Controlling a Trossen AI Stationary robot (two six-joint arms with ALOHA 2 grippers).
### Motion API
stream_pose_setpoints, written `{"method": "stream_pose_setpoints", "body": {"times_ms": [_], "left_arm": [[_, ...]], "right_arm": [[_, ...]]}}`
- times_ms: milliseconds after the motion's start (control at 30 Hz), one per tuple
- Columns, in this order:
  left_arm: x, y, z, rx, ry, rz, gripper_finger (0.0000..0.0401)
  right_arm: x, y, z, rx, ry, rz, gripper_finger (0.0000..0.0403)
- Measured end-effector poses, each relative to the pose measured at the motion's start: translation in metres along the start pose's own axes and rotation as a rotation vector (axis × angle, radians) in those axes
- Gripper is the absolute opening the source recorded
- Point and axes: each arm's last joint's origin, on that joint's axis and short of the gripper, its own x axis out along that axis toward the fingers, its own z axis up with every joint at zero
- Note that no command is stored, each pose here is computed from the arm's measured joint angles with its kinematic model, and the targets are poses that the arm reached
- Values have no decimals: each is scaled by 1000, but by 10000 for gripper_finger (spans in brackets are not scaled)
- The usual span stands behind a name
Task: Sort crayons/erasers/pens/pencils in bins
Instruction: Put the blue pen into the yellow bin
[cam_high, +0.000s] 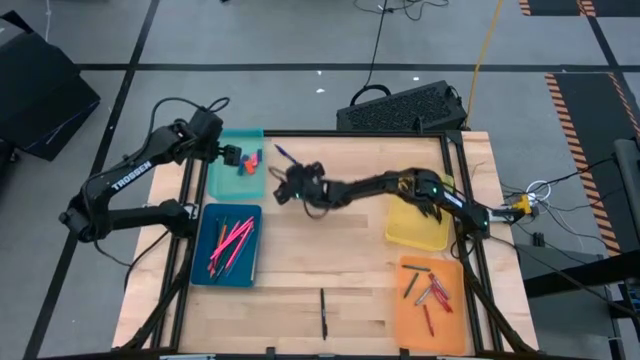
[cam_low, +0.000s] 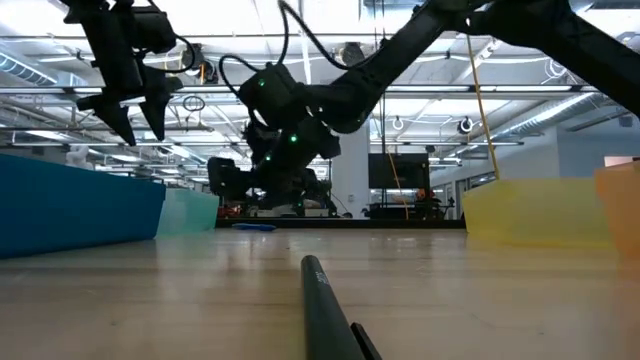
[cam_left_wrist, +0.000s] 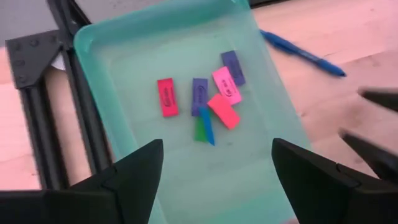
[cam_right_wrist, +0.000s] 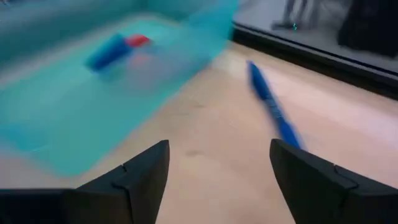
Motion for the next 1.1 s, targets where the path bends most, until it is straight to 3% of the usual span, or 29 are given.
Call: {"method": "stream_pose_setpoints", "body": {"times_ms": [133, 267, 467, 600, 700, 833, 933, 1100], "left_arm": [[0, 2, -3, 28, 7, 69, 303], [-1, 3, -4, 97, -5, 148, 303], [-1, -2, -2, 149, -40, 129, 303], [-2, -6, 0, 158, -73, 109, 303], [-2, -8, 1, 161, -93, 93, 303], [-2, -10, 1, 161, -96, 82, 303], [-2, -11, 0, 157, -95, 75, 303], [-2, -14, -1, 154, -85, 49, 303]], "right_arm": [[-19, 13, -26, 57, -126, 31, 266], [-15, 1, -31, 94, -188, 51, 266], [18, -31, -5, 136, -16, -28, 265], [29, -38, 19, 235, -38, -167, 265], [35, -33, 15, 136, 76, -253, 264], [48, -28, 13, 106, 150, -334, 248], [50, -27, 20, 85, 188, -357, 230], [47, -28, 20, 75, 296, -295, 195]]}}
